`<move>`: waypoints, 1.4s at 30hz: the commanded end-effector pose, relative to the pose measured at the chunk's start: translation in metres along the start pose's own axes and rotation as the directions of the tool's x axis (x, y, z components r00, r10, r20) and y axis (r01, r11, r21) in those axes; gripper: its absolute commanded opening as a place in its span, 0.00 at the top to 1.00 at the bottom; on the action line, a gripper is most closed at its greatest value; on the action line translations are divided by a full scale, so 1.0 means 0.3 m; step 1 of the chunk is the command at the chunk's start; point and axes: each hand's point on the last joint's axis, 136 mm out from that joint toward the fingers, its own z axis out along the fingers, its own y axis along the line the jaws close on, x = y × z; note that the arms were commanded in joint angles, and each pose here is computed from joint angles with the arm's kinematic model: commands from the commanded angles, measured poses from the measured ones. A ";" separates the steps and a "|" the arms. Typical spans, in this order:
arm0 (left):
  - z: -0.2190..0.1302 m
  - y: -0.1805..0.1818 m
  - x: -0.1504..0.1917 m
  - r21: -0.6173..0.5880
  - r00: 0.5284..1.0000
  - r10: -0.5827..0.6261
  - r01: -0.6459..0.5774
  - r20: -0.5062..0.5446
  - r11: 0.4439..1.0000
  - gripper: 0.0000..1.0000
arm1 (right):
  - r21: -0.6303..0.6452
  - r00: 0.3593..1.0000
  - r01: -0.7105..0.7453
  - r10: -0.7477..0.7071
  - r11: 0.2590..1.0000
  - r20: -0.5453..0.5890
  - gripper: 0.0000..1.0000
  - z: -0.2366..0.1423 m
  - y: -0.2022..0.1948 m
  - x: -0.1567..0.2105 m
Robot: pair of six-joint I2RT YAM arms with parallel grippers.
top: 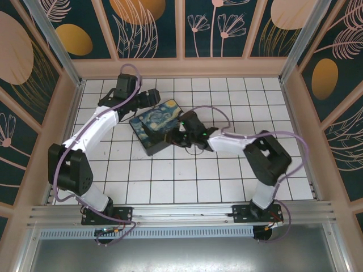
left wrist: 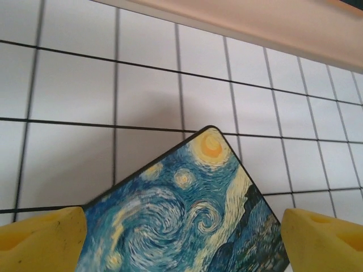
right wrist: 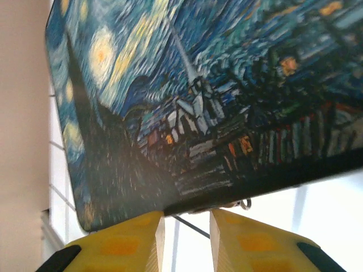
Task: Unlock the padlock with the key
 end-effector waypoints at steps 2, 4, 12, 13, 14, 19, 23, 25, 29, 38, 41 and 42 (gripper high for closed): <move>-0.043 0.040 -0.001 -0.039 0.999 -0.041 0.041 0.011 0.998 0.11 | -0.118 0.998 0.058 -0.059 0.991 -0.006 0.73 0.109 0.164 -0.063; -0.067 0.043 -0.012 -0.048 0.999 -0.038 0.040 0.026 0.998 0.10 | -0.132 0.997 0.074 -0.074 0.988 0.006 0.73 0.094 0.202 -0.072; -0.080 0.273 0.077 -0.218 0.980 -0.191 0.198 0.054 0.956 0.08 | 0.045 0.980 0.121 -0.127 0.992 0.150 0.64 -0.216 0.041 -0.150; -0.074 0.318 0.104 -0.259 0.975 -0.215 0.224 0.063 0.939 0.07 | 0.089 0.977 0.120 -0.134 0.989 0.169 0.64 -0.251 0.002 -0.172; -0.062 0.347 0.125 -0.273 0.970 -0.236 0.245 0.065 0.930 0.07 | 0.120 0.973 0.127 -0.147 0.985 0.177 0.63 -0.274 -0.027 -0.184; 0.080 0.390 0.174 -0.219 0.961 -0.276 0.277 0.038 0.936 0.11 | 0.209 0.955 0.139 -0.187 0.968 0.229 0.61 -0.391 -0.086 -0.229; 0.164 0.357 0.111 -0.156 0.975 -0.217 0.223 0.052 0.962 0.14 | 0.228 0.950 0.131 -0.187 0.965 0.249 0.60 -0.458 -0.112 -0.213; 0.207 0.338 0.074 -0.125 0.987 -0.150 0.156 0.057 0.980 0.15 | 0.240 0.949 0.122 -0.184 0.963 0.255 0.60 -0.488 -0.130 -0.198; 0.305 0.282 0.034 -0.060 0.999 -0.047 0.046 -0.023 0.997 0.15 | 0.261 0.946 0.086 -0.161 0.962 0.282 0.59 -0.553 -0.185 -0.161; 0.052 0.330 -0.097 -0.234 0.981 -0.014 0.060 0.194 0.970 0.02 | 0.471 0.862 -0.024 -0.221 0.882 0.457 0.01 -0.801 -0.458 -0.259; -0.078 0.421 -0.110 -0.368 0.938 0.058 0.078 0.343 0.927 0.02 | 0.638 0.693 -0.068 -0.424 0.767 0.583 0.01 -0.968 -0.586 -0.358; -0.113 0.460 -0.106 -0.426 0.921 0.106 0.070 0.375 0.902 0.01 | 0.694 0.605 -0.063 -0.526 0.717 0.598 0.01 -1.015 -0.615 -0.362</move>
